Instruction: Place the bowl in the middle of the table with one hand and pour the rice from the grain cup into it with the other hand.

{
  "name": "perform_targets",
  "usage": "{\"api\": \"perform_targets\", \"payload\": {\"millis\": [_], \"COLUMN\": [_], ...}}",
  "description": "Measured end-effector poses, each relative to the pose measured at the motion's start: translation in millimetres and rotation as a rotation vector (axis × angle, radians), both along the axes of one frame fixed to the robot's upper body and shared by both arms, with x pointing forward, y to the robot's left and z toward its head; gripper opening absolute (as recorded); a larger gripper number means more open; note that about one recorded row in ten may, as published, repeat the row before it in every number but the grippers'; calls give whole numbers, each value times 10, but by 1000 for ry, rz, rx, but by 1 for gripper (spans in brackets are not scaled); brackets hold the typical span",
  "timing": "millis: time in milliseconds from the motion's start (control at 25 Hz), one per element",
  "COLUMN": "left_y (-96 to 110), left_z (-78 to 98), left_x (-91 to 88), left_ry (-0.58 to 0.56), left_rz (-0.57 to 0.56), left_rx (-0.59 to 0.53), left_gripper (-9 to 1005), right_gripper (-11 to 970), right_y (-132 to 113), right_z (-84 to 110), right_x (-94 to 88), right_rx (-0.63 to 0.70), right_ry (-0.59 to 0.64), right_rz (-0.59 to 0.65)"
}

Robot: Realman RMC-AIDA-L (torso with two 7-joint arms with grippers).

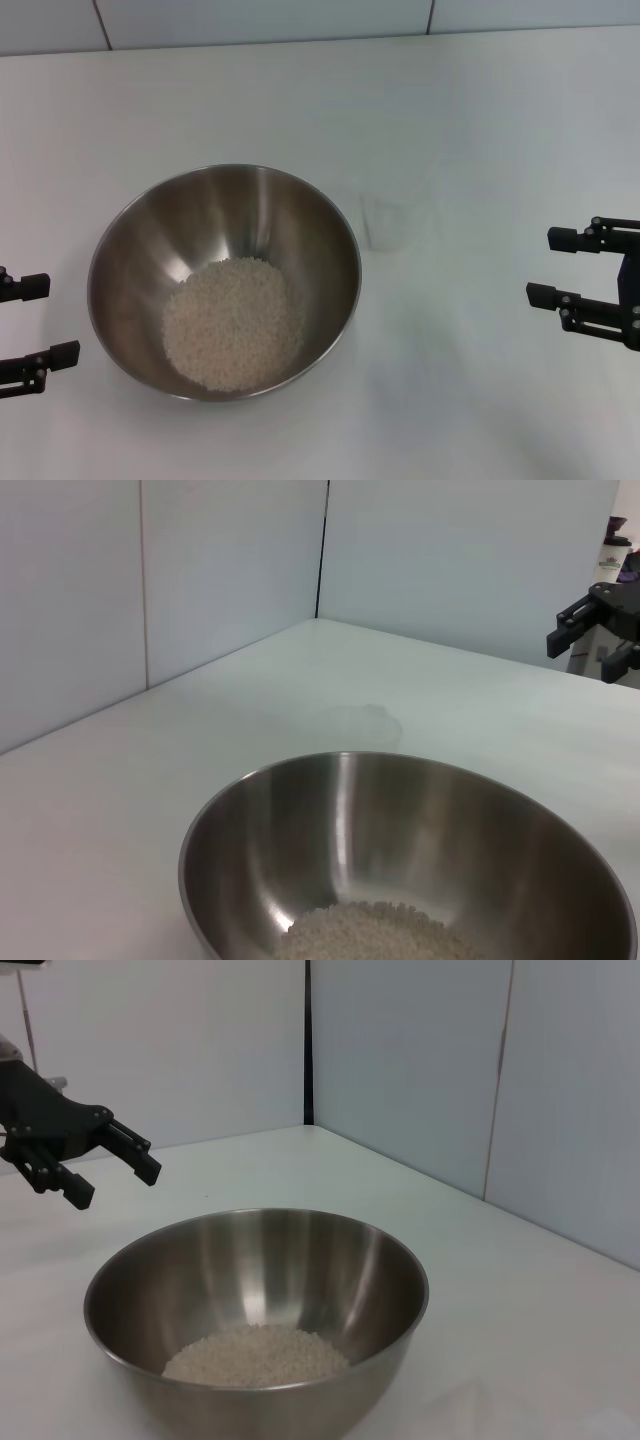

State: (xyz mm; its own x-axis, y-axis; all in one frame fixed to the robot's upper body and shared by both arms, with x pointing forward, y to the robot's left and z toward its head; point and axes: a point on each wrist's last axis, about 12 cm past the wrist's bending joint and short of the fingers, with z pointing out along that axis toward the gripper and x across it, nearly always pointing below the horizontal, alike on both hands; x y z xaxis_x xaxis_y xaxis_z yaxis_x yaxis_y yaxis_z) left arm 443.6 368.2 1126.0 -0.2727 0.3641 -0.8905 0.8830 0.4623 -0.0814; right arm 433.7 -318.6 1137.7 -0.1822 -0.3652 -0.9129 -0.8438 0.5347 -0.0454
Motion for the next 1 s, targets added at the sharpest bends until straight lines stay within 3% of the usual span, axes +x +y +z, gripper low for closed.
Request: {"api": "perform_targets", "payload": {"millis": [1000], "left_y": [-5], "left_z": [10], "left_x": [21], "left_ry": [-3], "left_rz": [-8], "left_rx": [4], "left_gripper": [810], "right_gripper": [600], "right_y": [25], "right_z": [-22], "right_x": [26], "right_rx": [-12], "right_ry": [20], "right_rz": [11]}}
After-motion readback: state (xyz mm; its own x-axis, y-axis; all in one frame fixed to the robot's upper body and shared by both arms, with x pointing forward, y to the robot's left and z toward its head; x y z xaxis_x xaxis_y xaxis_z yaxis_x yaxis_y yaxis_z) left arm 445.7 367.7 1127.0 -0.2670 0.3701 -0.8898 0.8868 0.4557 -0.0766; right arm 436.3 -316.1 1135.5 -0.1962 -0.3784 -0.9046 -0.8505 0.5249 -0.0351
